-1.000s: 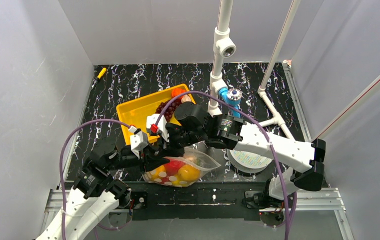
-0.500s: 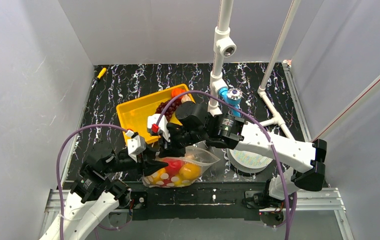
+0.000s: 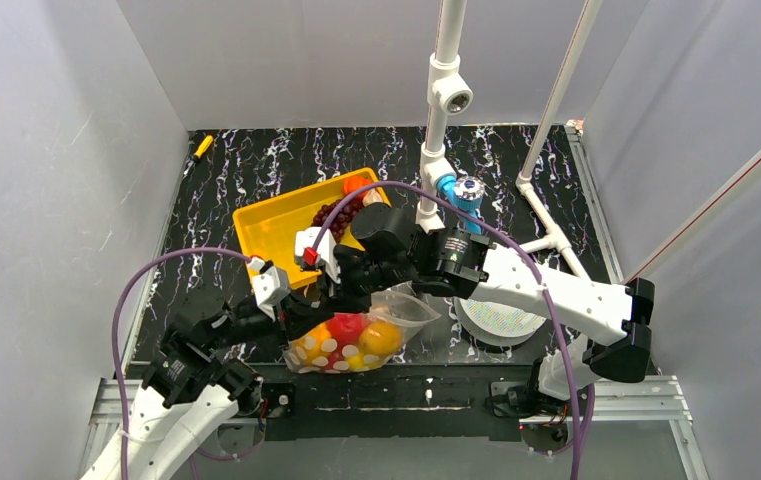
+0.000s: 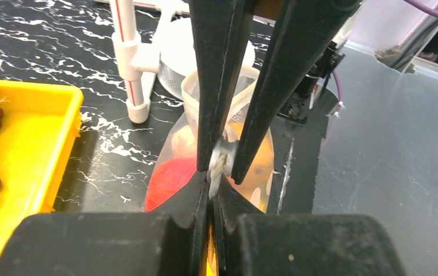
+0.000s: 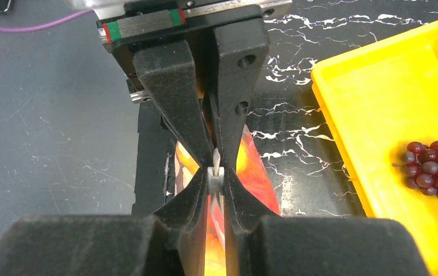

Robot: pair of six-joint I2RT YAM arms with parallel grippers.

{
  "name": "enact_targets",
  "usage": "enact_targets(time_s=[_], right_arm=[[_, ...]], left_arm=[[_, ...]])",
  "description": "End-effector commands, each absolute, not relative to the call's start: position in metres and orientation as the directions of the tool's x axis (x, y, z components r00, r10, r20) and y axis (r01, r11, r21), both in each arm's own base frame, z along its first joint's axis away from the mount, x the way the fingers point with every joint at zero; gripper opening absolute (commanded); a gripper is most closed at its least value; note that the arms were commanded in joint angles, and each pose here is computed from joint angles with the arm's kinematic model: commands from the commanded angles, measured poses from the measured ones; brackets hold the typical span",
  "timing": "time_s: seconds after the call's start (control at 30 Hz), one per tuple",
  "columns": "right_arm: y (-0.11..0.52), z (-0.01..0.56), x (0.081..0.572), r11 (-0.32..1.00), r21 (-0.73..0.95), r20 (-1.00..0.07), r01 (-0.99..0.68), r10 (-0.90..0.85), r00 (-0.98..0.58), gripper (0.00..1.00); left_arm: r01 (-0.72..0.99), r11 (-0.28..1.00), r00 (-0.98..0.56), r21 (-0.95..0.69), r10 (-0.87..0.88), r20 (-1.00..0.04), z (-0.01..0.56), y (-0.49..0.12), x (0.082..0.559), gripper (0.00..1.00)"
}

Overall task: Place the food in the zip-top bag and seal the zipper
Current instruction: Zip the zipper food storage bag at the center of the board.

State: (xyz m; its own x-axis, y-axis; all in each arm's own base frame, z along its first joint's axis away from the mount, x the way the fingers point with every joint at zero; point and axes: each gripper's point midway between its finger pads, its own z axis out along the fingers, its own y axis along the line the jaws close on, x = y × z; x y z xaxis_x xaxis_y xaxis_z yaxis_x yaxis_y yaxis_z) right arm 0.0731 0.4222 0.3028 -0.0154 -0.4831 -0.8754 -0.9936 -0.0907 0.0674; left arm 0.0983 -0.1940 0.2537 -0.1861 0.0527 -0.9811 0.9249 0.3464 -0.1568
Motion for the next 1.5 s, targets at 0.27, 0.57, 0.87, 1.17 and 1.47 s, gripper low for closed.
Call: enact_targets(time_s=[0.27, 0.57, 0.87, 1.17, 1.47], right_arm=[[0.384, 0.294, 0.084, -0.004, 0.042, -0.866, -0.999, -0.499, -0.035, 0.01], [0.359, 0.297, 0.081, 0.025, 0.041, -0.856, -0.999, -0.514, -0.048, 0.01], [0.343, 0.286, 0.091, 0.08, -0.007, -0.836, -0.997, -0.548, -0.038, 0.01], [0.34, 0.277, 0.101, 0.106, -0.025, -0.827, -0.994, -0.56, -0.039, 0.01], [0.335, 0.271, 0.109, 0.124, -0.019, -0.822, -0.992, -0.567, -0.055, 0.01]], left_arm=[[0.839, 0.524, -0.079, -0.148, -0.153, -0.985, 0.275, -0.167, 0.112, 0.0], [0.844, 0.521, -0.072, -0.13, -0.129, -0.989, 0.274, -0.167, 0.11, 0.0], [0.6, 0.796, -0.046, -0.078, -0.063, -0.997, 0.271, -0.108, 0.139, 0.0], [0.407, 0.912, 0.037, -0.042, -0.063, -0.997, 0.285, -0.055, 0.133, 0.0], [0.308, 0.951, 0.11, 0.02, -0.015, -0.994, 0.298, -0.023, 0.122, 0.0]])
